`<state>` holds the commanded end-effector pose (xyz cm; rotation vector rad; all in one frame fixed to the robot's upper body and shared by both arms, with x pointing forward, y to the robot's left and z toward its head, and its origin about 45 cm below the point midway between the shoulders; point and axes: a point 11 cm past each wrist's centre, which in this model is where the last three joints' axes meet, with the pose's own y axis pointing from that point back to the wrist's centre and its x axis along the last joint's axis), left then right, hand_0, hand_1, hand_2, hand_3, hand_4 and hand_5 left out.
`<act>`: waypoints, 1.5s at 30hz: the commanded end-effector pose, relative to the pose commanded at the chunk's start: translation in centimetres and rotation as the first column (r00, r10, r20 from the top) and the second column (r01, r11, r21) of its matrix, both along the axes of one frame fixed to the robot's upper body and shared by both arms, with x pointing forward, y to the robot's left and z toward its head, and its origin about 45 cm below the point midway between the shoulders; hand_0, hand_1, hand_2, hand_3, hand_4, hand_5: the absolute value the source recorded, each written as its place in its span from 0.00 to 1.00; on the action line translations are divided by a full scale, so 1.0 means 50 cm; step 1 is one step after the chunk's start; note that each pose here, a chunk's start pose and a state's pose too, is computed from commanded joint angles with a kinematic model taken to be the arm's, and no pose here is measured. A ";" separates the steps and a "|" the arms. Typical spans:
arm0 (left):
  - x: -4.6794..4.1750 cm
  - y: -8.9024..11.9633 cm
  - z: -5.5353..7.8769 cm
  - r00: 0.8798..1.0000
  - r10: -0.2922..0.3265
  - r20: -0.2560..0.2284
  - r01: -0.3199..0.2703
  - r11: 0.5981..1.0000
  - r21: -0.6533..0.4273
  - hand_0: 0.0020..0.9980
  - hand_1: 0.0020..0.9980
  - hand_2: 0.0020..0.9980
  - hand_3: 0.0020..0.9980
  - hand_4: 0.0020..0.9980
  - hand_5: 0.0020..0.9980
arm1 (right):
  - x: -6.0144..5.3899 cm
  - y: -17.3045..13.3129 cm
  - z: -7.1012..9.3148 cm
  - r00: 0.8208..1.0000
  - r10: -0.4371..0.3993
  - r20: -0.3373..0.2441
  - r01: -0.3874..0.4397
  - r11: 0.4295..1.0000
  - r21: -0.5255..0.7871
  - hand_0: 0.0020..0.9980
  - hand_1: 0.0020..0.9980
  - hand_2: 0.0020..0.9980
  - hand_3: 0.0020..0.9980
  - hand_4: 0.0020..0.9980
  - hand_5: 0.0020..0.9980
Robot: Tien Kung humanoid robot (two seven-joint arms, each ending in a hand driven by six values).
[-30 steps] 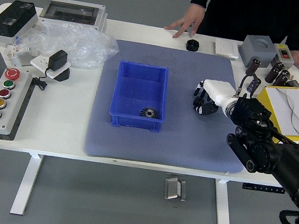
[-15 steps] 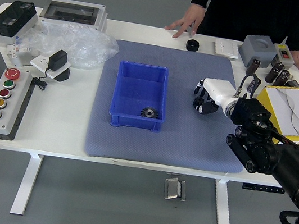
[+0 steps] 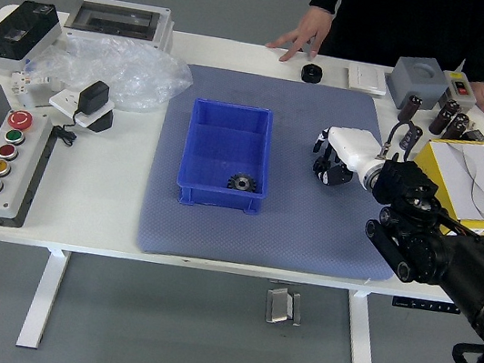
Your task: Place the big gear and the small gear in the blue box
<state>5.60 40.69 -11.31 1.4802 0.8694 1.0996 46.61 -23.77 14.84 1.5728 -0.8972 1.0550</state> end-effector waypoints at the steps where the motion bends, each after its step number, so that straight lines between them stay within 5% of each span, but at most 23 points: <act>1: 0.000 0.000 0.000 1.000 0.000 0.000 0.000 1.000 0.000 0.85 0.82 0.81 0.83 0.68 0.31 | 0.000 0.000 0.000 1.000 0.000 0.000 0.000 1.000 -0.001 0.60 0.43 0.46 0.58 0.74 0.05; 29: -0.002 0.004 0.001 1.000 -0.003 -0.002 0.003 1.000 0.004 0.85 0.82 0.81 0.83 0.68 0.31 | 0.004 -0.010 0.013 1.000 -0.001 0.026 0.001 1.000 -0.003 0.58 0.42 0.46 0.58 0.72 0.02; 45: -0.004 0.014 0.004 1.000 0.005 0.000 -0.005 1.000 0.012 0.85 0.82 0.81 0.83 0.68 0.31 | 0.018 -0.021 0.072 0.996 0.013 0.092 -0.013 1.000 -0.009 0.58 0.42 0.46 0.58 0.73 0.02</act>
